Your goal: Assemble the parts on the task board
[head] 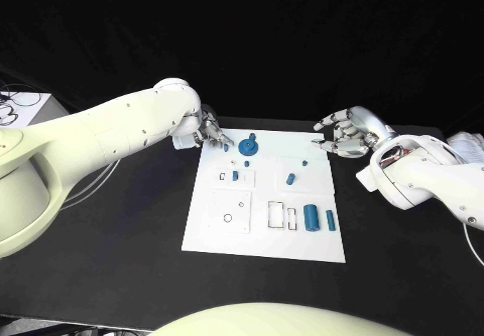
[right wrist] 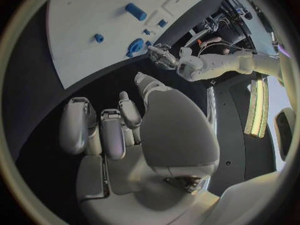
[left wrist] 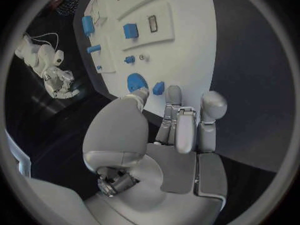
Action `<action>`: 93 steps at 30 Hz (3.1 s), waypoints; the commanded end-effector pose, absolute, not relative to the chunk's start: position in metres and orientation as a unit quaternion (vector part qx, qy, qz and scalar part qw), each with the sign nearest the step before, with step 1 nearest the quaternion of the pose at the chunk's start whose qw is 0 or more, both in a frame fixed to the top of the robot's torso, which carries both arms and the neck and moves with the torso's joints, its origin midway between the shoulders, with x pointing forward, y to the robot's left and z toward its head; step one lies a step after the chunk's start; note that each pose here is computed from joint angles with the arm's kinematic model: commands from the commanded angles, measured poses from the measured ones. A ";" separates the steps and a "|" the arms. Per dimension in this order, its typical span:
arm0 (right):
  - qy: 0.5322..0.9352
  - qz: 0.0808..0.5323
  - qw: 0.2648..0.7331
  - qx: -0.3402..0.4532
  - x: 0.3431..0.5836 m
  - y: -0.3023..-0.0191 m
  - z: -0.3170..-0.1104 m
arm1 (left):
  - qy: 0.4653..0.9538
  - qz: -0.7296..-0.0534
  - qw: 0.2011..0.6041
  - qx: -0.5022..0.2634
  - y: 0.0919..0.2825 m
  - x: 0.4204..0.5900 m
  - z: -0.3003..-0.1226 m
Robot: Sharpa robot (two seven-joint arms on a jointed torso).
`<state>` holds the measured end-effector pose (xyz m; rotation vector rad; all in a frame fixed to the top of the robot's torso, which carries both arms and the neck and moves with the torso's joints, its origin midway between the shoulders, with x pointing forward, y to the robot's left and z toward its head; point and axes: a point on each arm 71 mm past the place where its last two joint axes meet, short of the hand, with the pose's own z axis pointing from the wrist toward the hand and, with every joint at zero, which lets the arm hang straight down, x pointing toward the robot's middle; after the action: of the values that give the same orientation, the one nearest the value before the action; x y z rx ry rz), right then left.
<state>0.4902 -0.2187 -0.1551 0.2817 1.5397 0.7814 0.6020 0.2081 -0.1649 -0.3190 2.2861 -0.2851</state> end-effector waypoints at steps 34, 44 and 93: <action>0.681 0.341 0.636 0.120 0.491 -0.218 -0.156 | 0.900 -0.156 0.378 -0.154 0.205 0.600 -0.165; 0.680 0.340 0.639 0.122 0.491 -0.220 -0.156 | 0.884 -0.178 0.397 -0.168 0.212 0.593 -0.161; 0.570 0.429 0.650 0.261 0.511 -0.252 -0.149 | 0.891 -0.160 0.416 -0.084 0.204 0.522 -0.187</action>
<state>0.5109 -0.2526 -0.1501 0.5924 1.3174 0.9537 0.5231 0.2064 -0.1862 -0.2728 2.2223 -0.4287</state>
